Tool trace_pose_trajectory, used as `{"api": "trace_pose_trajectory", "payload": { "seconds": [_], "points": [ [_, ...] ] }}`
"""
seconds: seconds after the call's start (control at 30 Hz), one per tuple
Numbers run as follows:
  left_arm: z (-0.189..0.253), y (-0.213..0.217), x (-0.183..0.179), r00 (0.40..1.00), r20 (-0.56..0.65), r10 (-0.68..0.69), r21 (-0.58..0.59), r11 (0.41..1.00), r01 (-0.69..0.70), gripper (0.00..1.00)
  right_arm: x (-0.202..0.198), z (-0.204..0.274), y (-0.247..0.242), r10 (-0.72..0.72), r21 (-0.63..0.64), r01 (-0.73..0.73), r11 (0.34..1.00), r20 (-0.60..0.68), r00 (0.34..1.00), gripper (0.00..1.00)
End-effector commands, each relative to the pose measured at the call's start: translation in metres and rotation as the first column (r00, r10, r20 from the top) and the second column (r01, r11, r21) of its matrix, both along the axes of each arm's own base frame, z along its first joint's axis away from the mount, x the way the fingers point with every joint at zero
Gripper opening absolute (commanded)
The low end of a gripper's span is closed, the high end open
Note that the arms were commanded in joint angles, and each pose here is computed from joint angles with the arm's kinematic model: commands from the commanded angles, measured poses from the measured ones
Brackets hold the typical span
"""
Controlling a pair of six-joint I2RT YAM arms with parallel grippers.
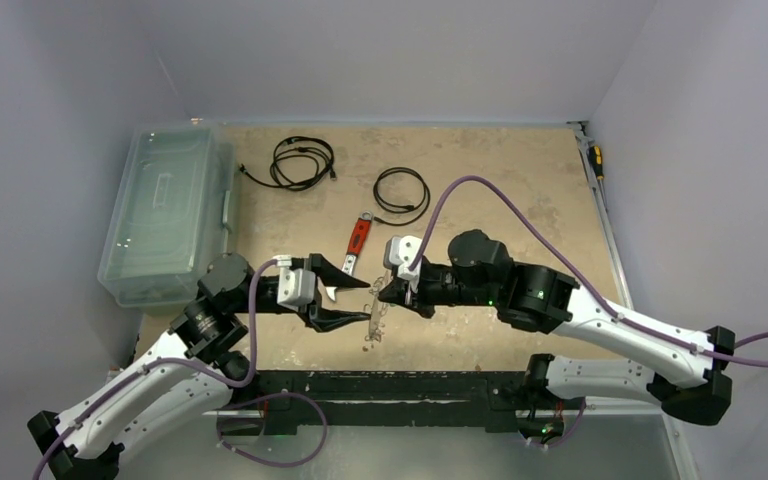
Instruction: Put the keys on the keyring
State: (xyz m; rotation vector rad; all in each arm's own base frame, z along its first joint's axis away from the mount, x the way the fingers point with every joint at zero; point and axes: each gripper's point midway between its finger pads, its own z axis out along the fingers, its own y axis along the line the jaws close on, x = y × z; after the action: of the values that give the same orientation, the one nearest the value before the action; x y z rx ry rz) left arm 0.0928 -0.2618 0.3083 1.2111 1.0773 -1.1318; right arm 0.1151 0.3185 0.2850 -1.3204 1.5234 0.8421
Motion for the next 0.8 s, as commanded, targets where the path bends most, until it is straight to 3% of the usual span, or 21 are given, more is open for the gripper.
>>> {"api": "trace_pose_trajectory", "payload": {
  "seconds": [0.0,0.37,0.77],
  "points": [
    [0.014,-0.002,-0.006,0.999,0.040,-0.037,-0.021,0.999,0.038,0.49,-0.006,0.014,-0.004,0.055,-0.042,-0.054,0.998,0.026,0.998,0.00],
    [0.008,-0.006,-0.001,0.999,0.024,-0.030,-0.002,1.000,0.030,0.44,-0.018,0.014,-0.003,0.121,-0.071,-0.120,0.990,0.012,0.993,0.00],
    [-0.007,-0.018,-0.007,0.990,-0.074,-0.118,0.024,0.993,0.120,0.33,-0.023,0.014,0.002,0.154,-0.061,-0.153,0.986,0.013,0.988,0.00]
  ]
}}
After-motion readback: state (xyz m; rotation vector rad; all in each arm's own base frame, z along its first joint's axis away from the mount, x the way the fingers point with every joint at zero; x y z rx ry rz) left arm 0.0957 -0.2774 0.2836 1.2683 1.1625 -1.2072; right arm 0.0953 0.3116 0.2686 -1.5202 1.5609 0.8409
